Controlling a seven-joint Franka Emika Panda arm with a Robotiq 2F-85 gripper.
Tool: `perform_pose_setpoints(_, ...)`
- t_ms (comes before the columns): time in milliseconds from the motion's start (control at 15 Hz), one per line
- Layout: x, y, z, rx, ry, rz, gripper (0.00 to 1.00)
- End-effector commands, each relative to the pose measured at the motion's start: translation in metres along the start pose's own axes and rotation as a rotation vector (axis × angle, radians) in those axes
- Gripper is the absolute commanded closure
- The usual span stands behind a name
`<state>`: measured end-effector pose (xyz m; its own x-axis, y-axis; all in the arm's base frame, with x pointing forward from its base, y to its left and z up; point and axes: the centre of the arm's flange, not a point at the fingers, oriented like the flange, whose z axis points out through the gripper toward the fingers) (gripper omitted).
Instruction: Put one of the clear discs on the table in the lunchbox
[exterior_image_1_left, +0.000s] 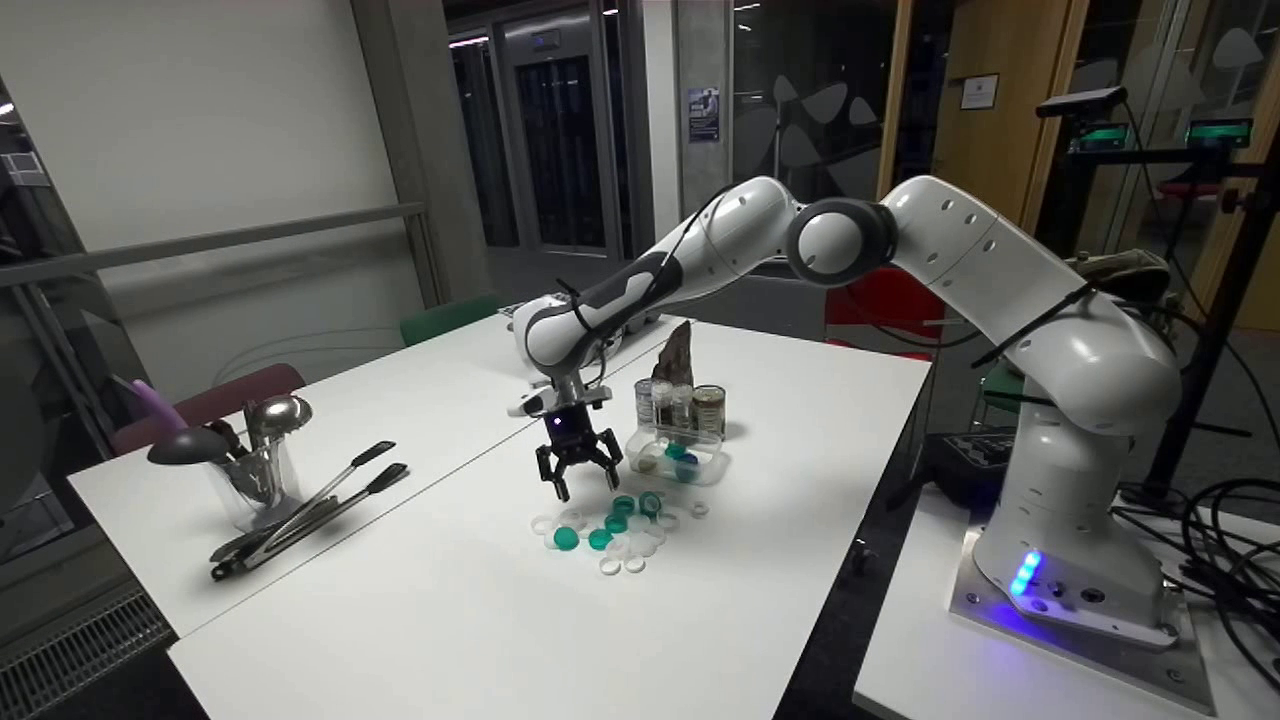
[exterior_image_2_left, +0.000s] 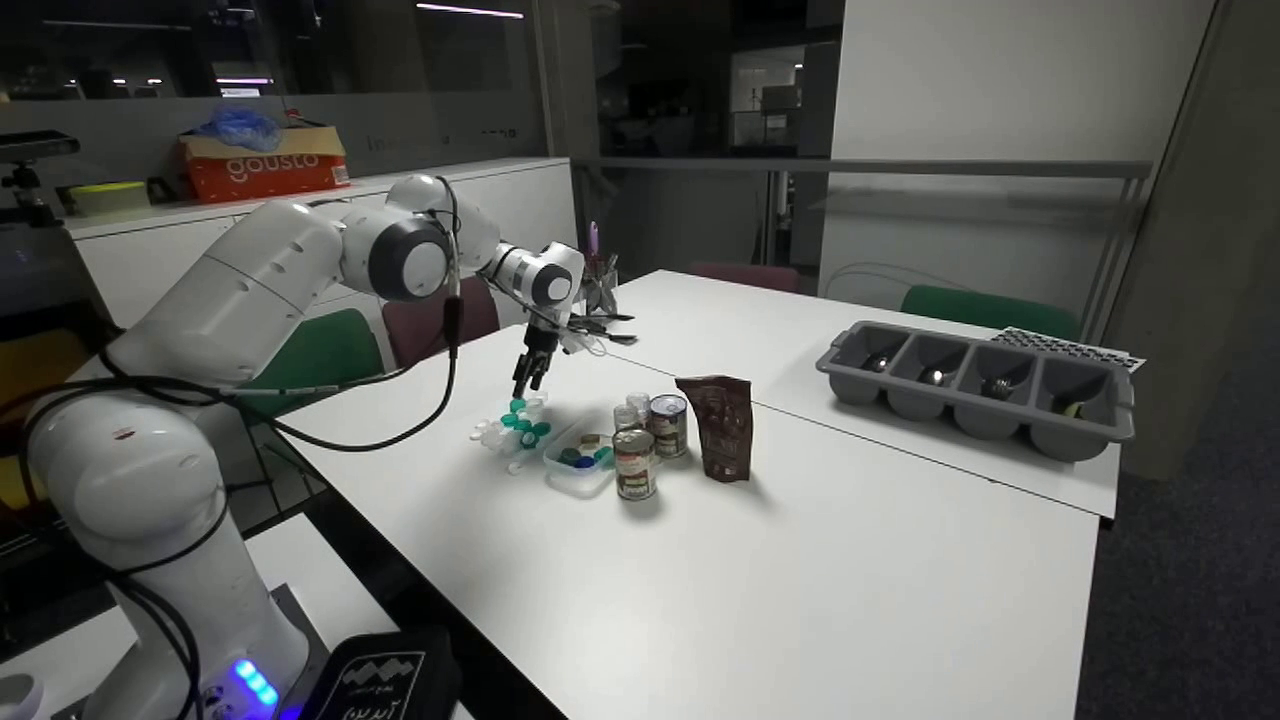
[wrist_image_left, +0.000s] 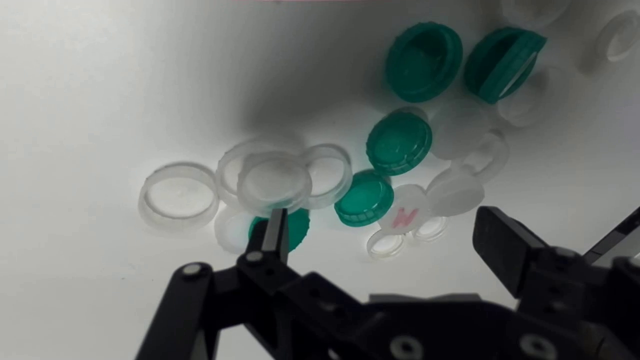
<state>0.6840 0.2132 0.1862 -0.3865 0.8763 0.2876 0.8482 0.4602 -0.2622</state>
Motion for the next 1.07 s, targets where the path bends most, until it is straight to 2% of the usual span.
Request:
perform_pose_setpoints(0, 0.000, 0.000, 0.000, 0.000, 0.000, 0.000, 0.00)
perform_pose_setpoints(467, -0.003, 0.005, 0.007, 0.016, -0.075, -0.029, 0.00)
perform_pose_setpoints(1000, -0.002, 0.006, 0.019, 0.031, -0.106, -0.112, 0.00)
